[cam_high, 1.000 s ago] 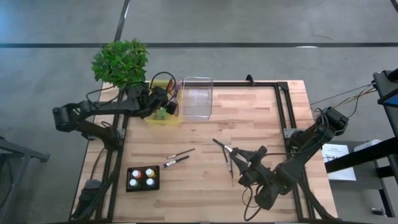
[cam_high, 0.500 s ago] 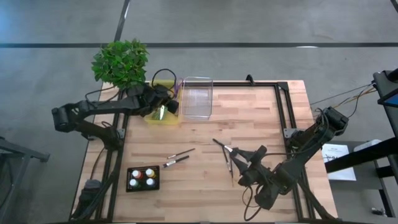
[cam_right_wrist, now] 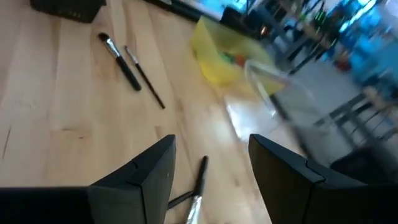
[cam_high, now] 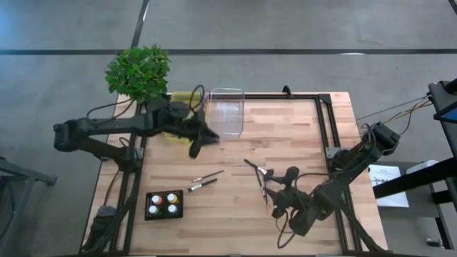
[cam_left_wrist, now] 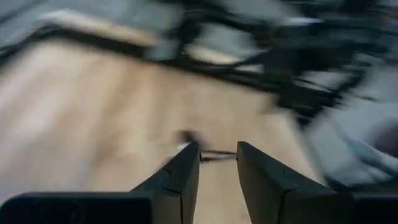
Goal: Pick & Place Paint Supplies
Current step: Put the silver and black highlighter brush into the transparent bin
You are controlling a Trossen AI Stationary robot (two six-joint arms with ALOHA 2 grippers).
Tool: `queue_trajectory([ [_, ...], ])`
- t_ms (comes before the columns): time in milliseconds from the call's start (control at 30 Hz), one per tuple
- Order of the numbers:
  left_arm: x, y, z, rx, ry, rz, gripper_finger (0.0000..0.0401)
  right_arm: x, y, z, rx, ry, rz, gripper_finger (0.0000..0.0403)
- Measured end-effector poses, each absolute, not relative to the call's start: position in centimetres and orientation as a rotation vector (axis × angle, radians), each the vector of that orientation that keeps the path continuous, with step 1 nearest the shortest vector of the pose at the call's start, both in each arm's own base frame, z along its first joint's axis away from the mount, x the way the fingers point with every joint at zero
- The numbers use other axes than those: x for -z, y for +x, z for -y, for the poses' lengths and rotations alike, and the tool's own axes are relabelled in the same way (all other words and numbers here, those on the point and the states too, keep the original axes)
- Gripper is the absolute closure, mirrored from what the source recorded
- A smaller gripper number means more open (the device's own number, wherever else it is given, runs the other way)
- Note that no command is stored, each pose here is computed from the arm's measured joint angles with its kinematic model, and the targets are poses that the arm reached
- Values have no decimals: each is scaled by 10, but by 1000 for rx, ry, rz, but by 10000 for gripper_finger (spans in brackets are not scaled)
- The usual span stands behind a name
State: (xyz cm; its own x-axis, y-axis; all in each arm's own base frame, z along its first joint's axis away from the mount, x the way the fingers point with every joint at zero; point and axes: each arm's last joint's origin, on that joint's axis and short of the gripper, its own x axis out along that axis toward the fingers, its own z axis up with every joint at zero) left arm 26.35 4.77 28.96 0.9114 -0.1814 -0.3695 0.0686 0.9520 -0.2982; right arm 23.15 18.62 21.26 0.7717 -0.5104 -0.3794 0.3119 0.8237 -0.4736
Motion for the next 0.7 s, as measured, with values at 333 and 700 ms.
queue_trajectory([
  [333,-309,253,61,743,182,-177,285,-196,254,-146,409,-183,-782,200],
  [700,-313,164,218,620,807,107,285,-188,260,-104,391,34,-1074,200],
])
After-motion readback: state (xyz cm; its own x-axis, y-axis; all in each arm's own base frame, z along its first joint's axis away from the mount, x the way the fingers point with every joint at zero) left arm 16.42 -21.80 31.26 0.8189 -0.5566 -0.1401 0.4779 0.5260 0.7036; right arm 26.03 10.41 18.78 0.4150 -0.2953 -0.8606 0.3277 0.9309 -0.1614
